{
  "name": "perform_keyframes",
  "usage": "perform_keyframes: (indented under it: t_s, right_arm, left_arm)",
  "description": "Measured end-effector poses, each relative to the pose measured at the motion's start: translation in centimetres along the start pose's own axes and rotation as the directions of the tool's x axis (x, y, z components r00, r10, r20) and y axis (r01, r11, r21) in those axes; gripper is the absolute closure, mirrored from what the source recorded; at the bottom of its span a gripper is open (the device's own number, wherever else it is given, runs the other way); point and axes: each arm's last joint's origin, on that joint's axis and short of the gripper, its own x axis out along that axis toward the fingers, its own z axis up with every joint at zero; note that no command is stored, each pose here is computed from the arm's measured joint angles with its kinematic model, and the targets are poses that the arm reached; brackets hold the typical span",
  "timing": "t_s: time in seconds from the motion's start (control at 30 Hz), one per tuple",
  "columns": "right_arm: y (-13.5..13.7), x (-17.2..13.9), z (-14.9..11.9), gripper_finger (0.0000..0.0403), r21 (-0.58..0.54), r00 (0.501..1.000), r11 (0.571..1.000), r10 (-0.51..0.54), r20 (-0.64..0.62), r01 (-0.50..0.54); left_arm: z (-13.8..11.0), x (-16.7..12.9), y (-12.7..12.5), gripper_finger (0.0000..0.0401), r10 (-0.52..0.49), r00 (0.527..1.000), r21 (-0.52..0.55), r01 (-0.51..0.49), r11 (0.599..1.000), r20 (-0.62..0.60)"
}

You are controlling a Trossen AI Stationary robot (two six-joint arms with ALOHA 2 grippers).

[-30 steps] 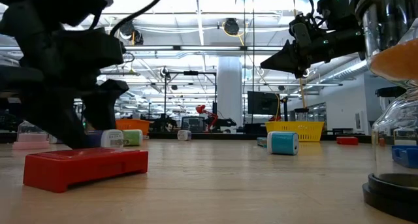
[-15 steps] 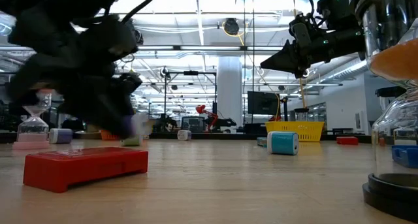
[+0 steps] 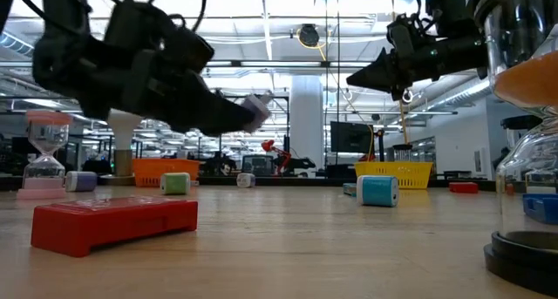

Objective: Pick & Place Office items
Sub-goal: Put the bottom violet charger adapter into the green bin

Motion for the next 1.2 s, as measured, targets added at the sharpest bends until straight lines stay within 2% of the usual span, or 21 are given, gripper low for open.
perform_keyframes:
  t_s: [0.2,0.37,0.5,0.67,0.8,1.07,1.2]
  right_arm:
    - [1.2,0.4,-0.9,0.0399,0.052,0.99,0.991,0.126,-0.068,-0.123]
    - [2.4,2.0,-1.8,0.0399,0.036,0.978,0.985,0.173,-0.12,-0.17]
    - [3.4,4.1,-1.7,0.039,0.045,0.954,0.981,0.195,-0.229,-0.19]
    - [4.6,6.7,-2.1,0.0352,-0.003,0.911,0.993,0.107,-0.399,-0.118]
    - [5.4,8.1,-2.9,0.0314,-0.026,0.886,0.99,0.11,-0.451,-0.136]
    - [6.0,8.6,-2.9,0.0241,-0.015,0.885,0.988,0.13,-0.447,-0.152]
    - [6.3,8.7,-2.6,0.0208,0.051,0.883,0.976,0.211,-0.419,-0.21]
  left_arm:
    - [-1.9,1.4,3.0,0.0269,0.077,0.996,-0.025,-0.076,0.997,0.044]
    - [-2.6,1.9,5.1,0.0269,0.092,0.993,-0.094,-0.085,0.992,0.076]
    - [-2.6,1.6,5.5,0.0269,0.119,0.99,-0.121,-0.109,0.987,0.074]
    - [-3.0,1.6,5.8,0.0261,0.2,0.979,-0.145,-0.193,0.97,0.034]
    - [-3.1,1.6,5.8,0.0252,0.22,0.975,-0.156,-0.214,0.964,0.02]
    - [-3.2,1.6,5.8,0.0267,0.232,0.973,-0.158,-0.227,0.961,0.014]
    - [-3.2,1.6,5.9,0.0258,0.245,0.969,-0.159,-0.241,0.958,0.01]
